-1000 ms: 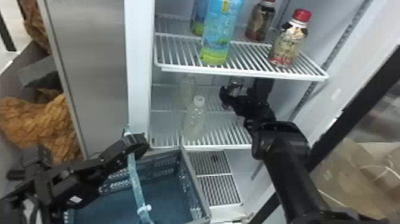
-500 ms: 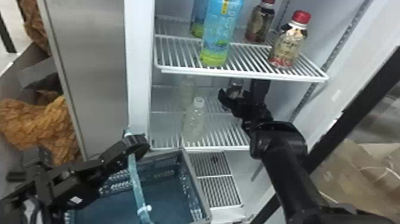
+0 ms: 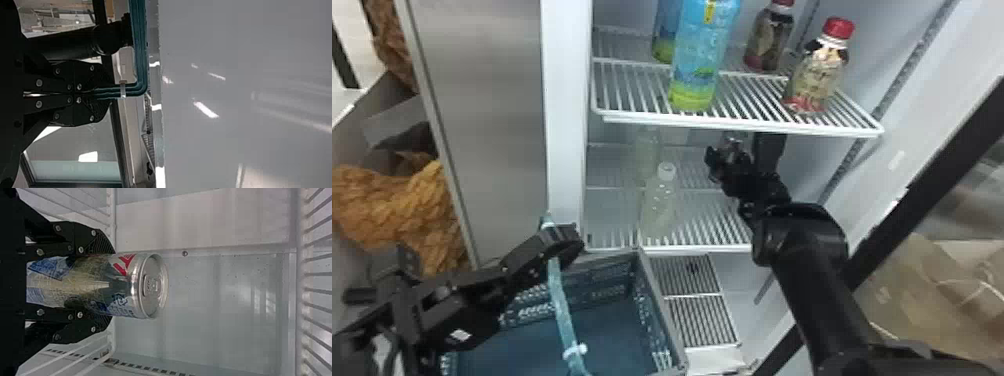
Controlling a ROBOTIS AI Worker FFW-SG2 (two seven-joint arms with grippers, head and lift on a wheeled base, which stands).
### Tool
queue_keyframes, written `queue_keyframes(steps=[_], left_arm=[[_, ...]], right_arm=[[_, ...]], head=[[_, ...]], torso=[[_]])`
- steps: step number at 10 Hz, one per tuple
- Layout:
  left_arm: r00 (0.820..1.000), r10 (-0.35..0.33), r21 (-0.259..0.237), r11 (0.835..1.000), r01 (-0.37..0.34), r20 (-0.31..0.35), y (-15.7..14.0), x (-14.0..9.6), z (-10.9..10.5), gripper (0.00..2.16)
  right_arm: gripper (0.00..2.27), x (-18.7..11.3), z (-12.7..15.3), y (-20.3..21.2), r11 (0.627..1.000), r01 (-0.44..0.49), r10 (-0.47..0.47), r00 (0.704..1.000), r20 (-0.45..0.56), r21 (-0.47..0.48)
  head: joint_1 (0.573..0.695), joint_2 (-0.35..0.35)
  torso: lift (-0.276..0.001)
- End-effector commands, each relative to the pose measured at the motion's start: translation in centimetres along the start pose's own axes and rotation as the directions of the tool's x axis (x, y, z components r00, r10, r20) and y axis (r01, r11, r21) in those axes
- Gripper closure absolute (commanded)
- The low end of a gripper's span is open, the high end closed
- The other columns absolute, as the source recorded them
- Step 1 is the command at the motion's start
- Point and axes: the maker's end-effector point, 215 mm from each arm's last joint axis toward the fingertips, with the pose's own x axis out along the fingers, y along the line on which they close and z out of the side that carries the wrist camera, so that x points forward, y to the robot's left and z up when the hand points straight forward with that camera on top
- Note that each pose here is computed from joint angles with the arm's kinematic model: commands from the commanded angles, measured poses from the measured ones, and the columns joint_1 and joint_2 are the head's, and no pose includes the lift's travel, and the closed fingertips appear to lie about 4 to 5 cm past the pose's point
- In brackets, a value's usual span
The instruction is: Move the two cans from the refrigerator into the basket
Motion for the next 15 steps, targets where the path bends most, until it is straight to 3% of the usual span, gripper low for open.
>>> queue_keyframes(steps=[1,5,11,15], left_arm=[[1.0,0.0,-0.001,1.0,0.0,0.0,0.0,-0.1,0.0,1.2],[1.0,-0.001,-0.004,1.0,0.001,0.004,0.1,-0.3,-0.1,1.2],[1.0,0.005,-0.01,1.0,-0.005,0.008,0.4,-0.7,-0.2,1.2],[1.0,0.011,-0.017,1.0,-0.011,0.012,0.7,-1.0,-0.3,1.2]], right_arm=[[1.28,-0.3,0.2,0.0,1.0,0.0,0.0,1.0,0.01,-0.006],[1.28,-2.7,-0.1,-0.7,1.0,0.018,-0.018,0.999,0.033,0.002],[1.28,-7.0,0.1,0.1,0.999,0.003,-0.001,0.999,0.043,-0.033],[1.28,-10.9,-1.5,0.5,1.0,-0.015,0.015,1.0,0.021,-0.012]], head=[[0.653,-0.269],[0.655,-0.273],[0.672,-0.279],[0.694,-0.285]], torso=[[-0.218],[-0.218],[-0.218],[-0.218]])
